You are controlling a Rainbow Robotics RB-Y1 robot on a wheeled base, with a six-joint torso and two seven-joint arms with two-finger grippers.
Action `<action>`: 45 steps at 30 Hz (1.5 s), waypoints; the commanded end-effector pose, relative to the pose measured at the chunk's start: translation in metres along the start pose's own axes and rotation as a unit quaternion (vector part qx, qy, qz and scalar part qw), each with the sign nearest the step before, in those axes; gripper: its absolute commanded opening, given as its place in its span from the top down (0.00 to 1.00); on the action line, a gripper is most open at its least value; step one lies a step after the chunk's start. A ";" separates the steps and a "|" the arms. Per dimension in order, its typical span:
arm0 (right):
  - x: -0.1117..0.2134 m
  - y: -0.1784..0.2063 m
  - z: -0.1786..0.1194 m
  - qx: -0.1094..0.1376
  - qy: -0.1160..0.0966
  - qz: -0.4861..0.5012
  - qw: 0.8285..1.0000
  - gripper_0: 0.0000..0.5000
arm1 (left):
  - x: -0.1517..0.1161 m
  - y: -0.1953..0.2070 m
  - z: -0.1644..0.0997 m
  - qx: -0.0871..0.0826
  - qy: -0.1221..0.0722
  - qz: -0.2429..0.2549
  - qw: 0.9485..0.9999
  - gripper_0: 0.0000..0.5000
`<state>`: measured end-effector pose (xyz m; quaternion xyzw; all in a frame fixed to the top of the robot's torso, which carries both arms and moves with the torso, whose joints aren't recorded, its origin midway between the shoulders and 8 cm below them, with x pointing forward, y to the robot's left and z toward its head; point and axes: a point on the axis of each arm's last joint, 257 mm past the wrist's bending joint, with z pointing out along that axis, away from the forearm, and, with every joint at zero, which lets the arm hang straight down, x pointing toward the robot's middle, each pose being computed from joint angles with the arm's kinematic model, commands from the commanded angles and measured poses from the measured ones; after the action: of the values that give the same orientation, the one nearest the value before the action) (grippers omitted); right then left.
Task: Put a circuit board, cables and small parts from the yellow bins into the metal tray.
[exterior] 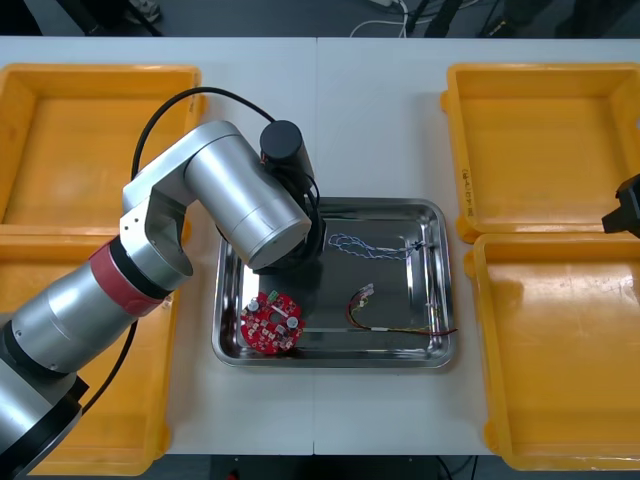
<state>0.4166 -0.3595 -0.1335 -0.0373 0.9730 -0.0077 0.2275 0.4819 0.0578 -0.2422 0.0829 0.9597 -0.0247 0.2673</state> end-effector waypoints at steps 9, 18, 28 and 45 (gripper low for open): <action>-0.008 -0.035 -0.011 0.024 -0.042 0.035 0.998 0.00 | -0.017 -0.018 0.003 0.015 -0.021 -0.030 0.999 1.00; -0.010 -0.045 -0.002 0.019 -0.039 0.051 0.998 0.00 | -0.018 -0.019 0.004 0.017 -0.024 -0.032 0.999 0.58; -0.008 -0.057 0.004 0.026 -0.032 0.065 0.997 0.00 | -0.020 -0.020 0.005 0.016 -0.030 -0.032 0.999 0.00; 0.017 -0.061 0.021 0.013 0.000 0.079 0.997 0.00 | -0.024 -0.001 -0.031 0.013 -0.023 -0.046 0.999 0.00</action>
<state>0.4193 -0.4022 -0.1690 0.0419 0.9743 0.0143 0.2207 0.4791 0.0598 -0.2461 0.0735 0.9623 -0.0237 0.2607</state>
